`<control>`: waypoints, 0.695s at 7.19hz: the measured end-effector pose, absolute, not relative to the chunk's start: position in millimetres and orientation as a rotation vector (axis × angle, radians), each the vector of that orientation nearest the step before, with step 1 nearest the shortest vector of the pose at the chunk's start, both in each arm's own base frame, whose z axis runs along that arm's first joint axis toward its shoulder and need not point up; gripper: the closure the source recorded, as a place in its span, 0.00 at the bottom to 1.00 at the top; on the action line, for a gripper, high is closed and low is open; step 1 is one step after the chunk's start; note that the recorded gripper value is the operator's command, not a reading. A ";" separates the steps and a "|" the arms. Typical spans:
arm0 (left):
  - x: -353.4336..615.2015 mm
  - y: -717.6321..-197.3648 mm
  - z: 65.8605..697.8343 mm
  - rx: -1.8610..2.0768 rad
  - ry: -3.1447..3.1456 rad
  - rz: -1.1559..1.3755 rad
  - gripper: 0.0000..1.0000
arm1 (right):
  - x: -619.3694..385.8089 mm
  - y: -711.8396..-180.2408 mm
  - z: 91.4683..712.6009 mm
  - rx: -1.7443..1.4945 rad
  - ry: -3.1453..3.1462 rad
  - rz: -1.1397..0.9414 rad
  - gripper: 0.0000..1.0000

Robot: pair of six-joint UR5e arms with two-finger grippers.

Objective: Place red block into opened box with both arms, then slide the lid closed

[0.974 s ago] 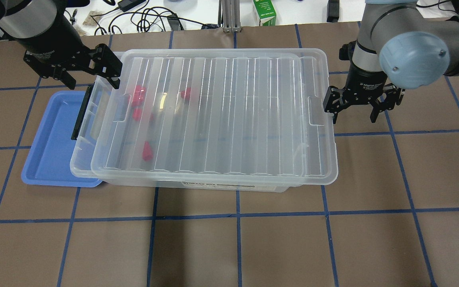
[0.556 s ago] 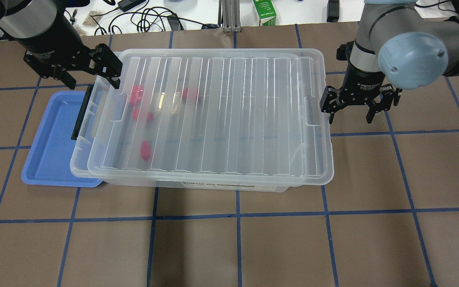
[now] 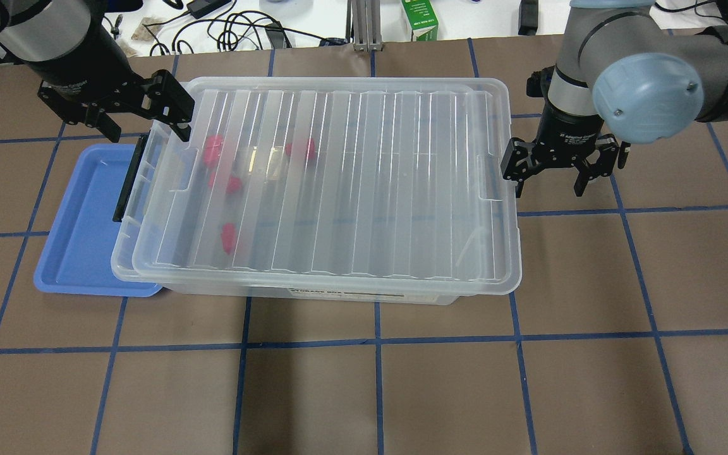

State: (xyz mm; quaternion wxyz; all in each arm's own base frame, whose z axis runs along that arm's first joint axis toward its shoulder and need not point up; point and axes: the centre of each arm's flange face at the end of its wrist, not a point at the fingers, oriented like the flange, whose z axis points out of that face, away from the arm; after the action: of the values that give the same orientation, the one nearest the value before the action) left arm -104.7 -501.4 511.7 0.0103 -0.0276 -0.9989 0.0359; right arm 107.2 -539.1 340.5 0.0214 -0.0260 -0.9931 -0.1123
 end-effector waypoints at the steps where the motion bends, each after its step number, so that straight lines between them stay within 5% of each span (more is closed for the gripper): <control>1: -104.7 -501.4 511.7 -0.086 -3.118 0.112 0.00 | 107.9 -539.0 340.4 -0.081 -3.083 -0.349 0.00; 5: -104.8 -501.6 511.4 -0.085 -3.118 0.111 0.00 | 111.8 -539.0 342.6 -0.071 -3.090 -0.342 0.00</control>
State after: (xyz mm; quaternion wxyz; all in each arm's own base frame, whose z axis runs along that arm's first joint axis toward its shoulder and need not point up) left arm -104.8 -501.6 511.4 0.0104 -0.0273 -0.9989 0.0355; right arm 111.8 -539.0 342.6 0.0158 -0.0227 -0.9936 -0.1099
